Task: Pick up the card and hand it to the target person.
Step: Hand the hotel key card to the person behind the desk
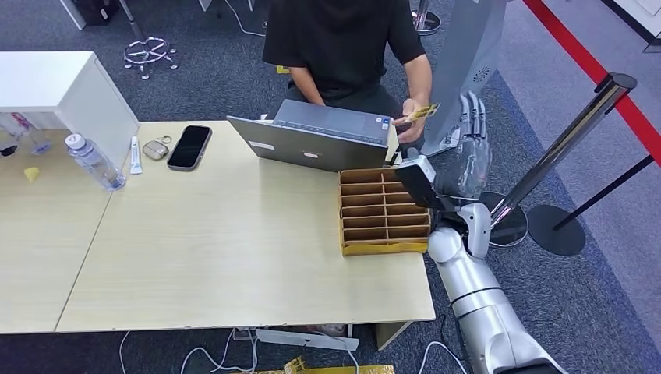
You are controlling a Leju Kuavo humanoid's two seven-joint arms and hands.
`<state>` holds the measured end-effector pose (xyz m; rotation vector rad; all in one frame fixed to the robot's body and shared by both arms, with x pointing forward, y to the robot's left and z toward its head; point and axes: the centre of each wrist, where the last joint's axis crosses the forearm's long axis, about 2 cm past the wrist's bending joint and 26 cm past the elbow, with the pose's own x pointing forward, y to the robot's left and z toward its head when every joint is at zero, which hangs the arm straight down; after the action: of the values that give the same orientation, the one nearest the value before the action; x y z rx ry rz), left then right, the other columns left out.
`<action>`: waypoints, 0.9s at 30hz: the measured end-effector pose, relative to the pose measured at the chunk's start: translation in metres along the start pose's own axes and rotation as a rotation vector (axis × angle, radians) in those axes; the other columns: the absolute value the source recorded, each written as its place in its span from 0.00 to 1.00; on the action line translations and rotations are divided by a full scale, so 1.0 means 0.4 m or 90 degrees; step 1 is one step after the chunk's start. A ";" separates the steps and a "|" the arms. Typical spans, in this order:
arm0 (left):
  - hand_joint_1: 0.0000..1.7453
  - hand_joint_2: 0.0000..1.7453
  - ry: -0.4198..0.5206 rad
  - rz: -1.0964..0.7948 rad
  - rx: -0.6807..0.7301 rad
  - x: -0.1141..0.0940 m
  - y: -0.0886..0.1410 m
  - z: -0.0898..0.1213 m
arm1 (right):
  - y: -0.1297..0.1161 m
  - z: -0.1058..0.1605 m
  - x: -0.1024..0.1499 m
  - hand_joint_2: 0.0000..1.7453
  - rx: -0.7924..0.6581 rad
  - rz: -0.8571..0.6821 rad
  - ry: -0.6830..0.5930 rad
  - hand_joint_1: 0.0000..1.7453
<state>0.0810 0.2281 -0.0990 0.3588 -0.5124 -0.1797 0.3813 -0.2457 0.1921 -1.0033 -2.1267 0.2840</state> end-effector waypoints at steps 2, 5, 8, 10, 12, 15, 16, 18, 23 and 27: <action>0.00 0.00 0.000 0.002 0.002 -0.004 0.000 0.001 | -0.008 0.022 0.016 1.00 -0.042 -0.046 0.020 0.00; 0.00 0.00 0.000 0.005 0.004 -0.006 0.001 0.001 | -0.016 0.055 0.037 1.00 -0.079 -0.086 0.050 0.00; 0.00 0.00 -0.001 0.009 0.006 -0.009 0.003 0.001 | -0.021 0.083 0.055 1.00 -0.107 -0.121 0.082 0.00; 0.00 0.00 -0.001 0.014 0.008 -0.009 0.003 0.001 | -0.020 0.106 0.062 1.00 -0.113 -0.143 0.109 0.00; 0.00 0.00 0.001 0.018 0.010 -0.010 0.004 0.001 | -0.015 0.134 0.065 1.00 -0.111 -0.158 0.132 0.00; 0.00 0.00 0.002 0.023 0.011 -0.011 0.005 0.000 | -0.004 0.170 0.072 1.00 -0.104 -0.175 0.160 0.00; 0.00 0.00 0.002 0.024 0.012 -0.011 0.005 0.000 | -0.001 0.179 0.074 1.00 -0.101 -0.178 0.167 0.00; 0.00 0.00 0.002 0.026 0.013 -0.011 0.006 0.000 | 0.007 0.196 0.077 1.00 -0.091 -0.181 0.176 0.00; 0.00 0.00 0.004 0.034 0.018 -0.012 0.009 -0.001 | 0.032 0.245 0.088 1.00 -0.056 -0.188 0.201 0.00; 0.00 0.00 0.005 0.036 0.019 -0.012 0.009 -0.001 | 0.049 0.268 0.098 1.00 -0.036 -0.201 0.223 0.00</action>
<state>0.0775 0.2329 -0.1002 0.3735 -0.5169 -0.1164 0.2999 -0.1921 0.1297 -0.6748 -1.9384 -0.1005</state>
